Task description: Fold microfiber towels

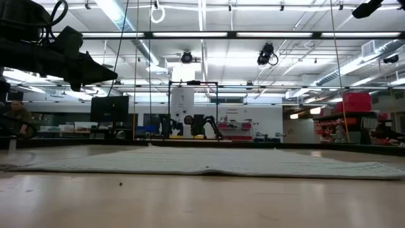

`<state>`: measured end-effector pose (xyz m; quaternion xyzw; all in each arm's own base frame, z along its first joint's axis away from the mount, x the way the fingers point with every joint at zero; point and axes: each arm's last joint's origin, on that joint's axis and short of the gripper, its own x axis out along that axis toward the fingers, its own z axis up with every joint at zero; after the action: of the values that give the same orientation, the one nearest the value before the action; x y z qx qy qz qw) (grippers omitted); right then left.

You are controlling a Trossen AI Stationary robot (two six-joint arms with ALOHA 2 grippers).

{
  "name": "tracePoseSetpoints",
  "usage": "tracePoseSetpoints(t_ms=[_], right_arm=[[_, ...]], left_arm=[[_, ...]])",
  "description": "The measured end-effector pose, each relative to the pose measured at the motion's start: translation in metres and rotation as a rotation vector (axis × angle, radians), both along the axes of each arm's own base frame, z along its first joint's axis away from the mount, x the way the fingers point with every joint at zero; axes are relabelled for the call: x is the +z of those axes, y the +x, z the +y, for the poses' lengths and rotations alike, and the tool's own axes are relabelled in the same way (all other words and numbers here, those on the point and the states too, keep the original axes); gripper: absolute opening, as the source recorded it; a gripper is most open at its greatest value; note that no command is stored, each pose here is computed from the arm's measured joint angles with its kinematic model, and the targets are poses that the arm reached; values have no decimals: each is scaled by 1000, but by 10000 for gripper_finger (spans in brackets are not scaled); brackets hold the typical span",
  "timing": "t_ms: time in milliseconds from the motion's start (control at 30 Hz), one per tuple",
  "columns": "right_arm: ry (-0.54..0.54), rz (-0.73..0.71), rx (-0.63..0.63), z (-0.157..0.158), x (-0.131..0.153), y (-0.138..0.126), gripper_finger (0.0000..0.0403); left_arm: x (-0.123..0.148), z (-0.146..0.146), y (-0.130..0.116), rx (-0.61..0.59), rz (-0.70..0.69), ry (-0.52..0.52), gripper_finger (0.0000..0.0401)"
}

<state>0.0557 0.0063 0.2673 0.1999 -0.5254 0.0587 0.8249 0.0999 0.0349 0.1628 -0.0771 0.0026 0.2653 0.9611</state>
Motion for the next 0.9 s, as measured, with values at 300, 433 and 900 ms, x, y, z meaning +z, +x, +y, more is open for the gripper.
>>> tracePoseSetpoints(t_ms=[300, 433, 900], right_arm=[[0, 0, 0, 0, 0, 0, 214], [0, 0, 0, 0, 0, 0, 228], [0, 0, 0, 0, 0, 0, 224]], left_arm=[[0, 0, 0, 0, 0, 0, 18], [0, 0, 0, 0, 0, 0, 18], [0, 0, 0, 1, 0, 0, 18]])
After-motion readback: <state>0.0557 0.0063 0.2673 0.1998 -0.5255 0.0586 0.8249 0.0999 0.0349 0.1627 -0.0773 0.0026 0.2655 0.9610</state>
